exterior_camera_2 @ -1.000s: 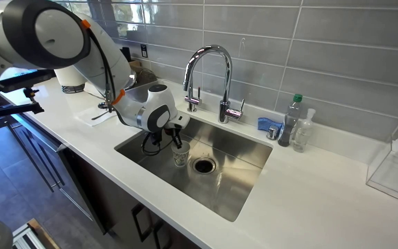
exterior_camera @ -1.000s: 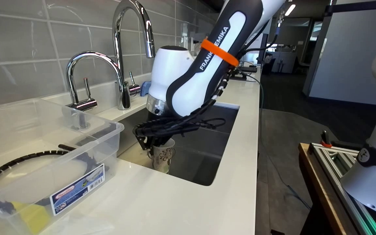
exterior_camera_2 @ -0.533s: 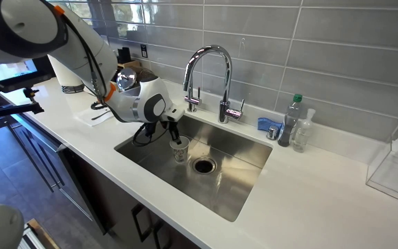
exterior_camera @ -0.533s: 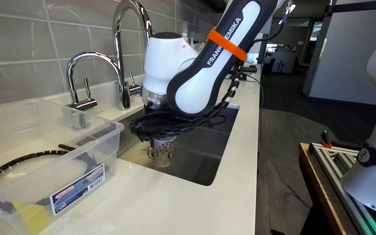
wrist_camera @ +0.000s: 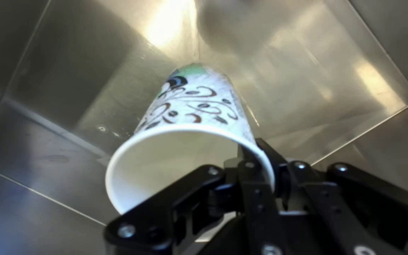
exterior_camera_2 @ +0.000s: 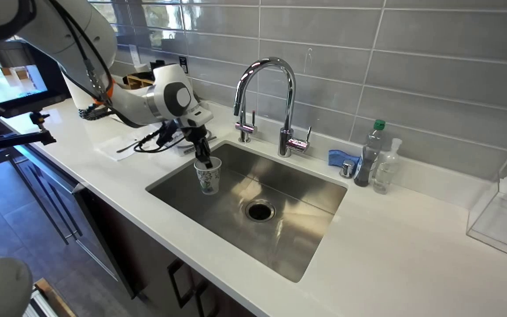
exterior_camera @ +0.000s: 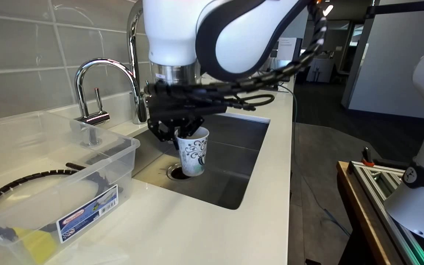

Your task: Pour the contents of the cup onto the paper towel

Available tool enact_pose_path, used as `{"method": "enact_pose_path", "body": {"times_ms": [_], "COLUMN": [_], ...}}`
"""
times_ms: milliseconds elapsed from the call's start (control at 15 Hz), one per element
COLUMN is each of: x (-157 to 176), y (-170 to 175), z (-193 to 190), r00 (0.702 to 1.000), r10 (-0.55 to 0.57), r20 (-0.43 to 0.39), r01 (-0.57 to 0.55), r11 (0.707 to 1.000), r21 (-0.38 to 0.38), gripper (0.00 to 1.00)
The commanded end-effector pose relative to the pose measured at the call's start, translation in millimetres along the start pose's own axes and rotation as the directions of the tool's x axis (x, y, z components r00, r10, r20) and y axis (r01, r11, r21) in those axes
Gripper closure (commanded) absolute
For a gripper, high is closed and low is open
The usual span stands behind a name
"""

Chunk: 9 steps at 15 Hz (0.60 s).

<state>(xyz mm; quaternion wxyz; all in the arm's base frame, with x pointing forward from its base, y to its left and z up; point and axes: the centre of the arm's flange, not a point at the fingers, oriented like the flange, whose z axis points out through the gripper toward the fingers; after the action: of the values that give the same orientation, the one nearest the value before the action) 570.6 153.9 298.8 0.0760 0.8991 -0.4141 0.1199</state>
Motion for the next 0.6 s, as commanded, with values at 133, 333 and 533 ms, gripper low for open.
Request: {"method": "enact_pose_path", "body": {"times_ms": [133,333,533], "x": [8.9,5.3,-0.6], "y": [19.3,23.9,28.1], "z": [-86.1,-129.2,-159.3], "r00": [0.995,0.980,0.953], "r10": [0.014,-0.046,-0.105], "r20": [0.094,0.195,0.285], "r01": [-0.018,0.022,0.053], "r11": [0.999,0.992,0.981], "r21": [0.045,0.121,0.185], "gripper": [0.98,0.98,0.98]}}
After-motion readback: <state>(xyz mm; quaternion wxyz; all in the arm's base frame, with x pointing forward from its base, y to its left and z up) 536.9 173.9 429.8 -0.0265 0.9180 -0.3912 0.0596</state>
